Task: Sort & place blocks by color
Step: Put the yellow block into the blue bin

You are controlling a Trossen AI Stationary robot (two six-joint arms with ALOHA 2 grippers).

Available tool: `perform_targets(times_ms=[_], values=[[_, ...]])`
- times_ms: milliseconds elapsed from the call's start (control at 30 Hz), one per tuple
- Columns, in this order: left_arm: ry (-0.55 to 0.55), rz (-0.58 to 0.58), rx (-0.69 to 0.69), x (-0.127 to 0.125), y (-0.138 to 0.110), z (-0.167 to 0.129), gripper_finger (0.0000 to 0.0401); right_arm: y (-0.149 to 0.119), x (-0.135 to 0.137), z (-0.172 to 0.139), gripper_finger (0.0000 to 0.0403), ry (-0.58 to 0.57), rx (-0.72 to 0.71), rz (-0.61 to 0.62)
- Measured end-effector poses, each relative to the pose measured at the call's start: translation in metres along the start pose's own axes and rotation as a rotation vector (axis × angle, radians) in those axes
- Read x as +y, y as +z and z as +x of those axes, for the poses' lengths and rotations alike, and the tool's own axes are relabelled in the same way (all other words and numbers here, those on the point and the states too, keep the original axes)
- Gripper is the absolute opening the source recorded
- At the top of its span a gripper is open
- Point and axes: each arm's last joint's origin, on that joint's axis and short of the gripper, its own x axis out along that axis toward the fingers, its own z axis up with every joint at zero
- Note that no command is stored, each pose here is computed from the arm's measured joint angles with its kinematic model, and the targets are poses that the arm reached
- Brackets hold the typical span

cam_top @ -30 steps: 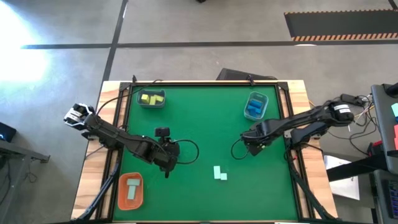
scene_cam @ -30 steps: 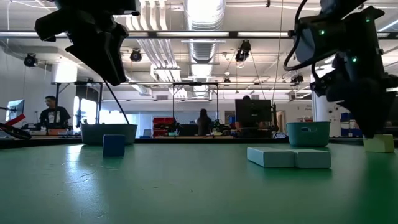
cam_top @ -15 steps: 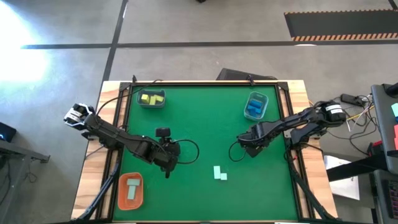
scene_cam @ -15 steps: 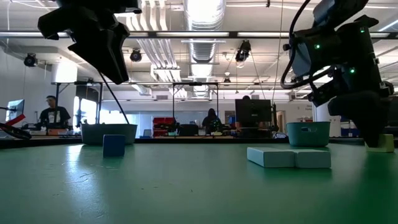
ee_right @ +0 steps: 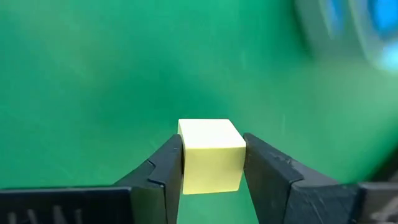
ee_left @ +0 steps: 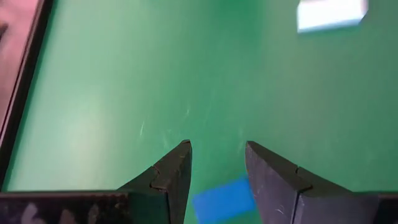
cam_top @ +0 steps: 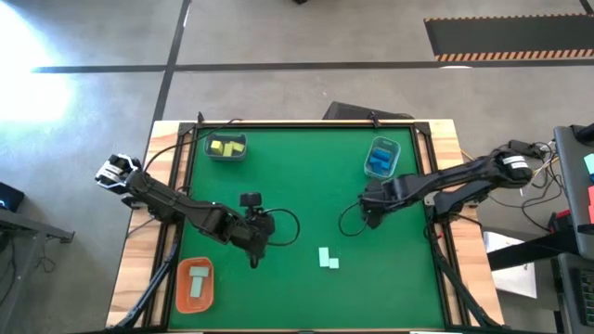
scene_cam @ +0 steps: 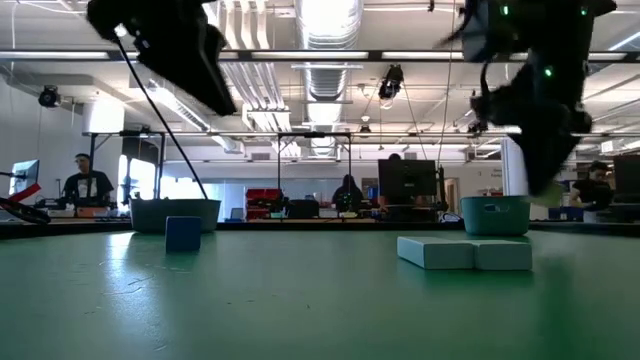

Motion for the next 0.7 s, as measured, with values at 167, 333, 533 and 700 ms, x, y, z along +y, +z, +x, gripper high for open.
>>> perform_targets(times_ms=[167,333,533,700], values=[[-0.03,-0.014,-0.154,0.0,0.018,0.001,0.0134,0.014,0.003,-0.027,0.0126,0.161,-0.328,-0.073],[-0.035,0.009,-0.309,0.001,0.033,0.002,0.0134,0.023,0.011,-0.049,0.0126,0.373,-0.655,-0.166],[-0.012,0.051,-0.468,0.003,0.049,-0.002,0.0134,0.026,0.018,-0.057,0.0126,0.641,-0.894,-0.249],[0.03,0.118,-0.554,0.004,0.057,-0.007,0.0147,0.023,0.023,-0.052,0.0126,0.877,-1.011,-0.274]])
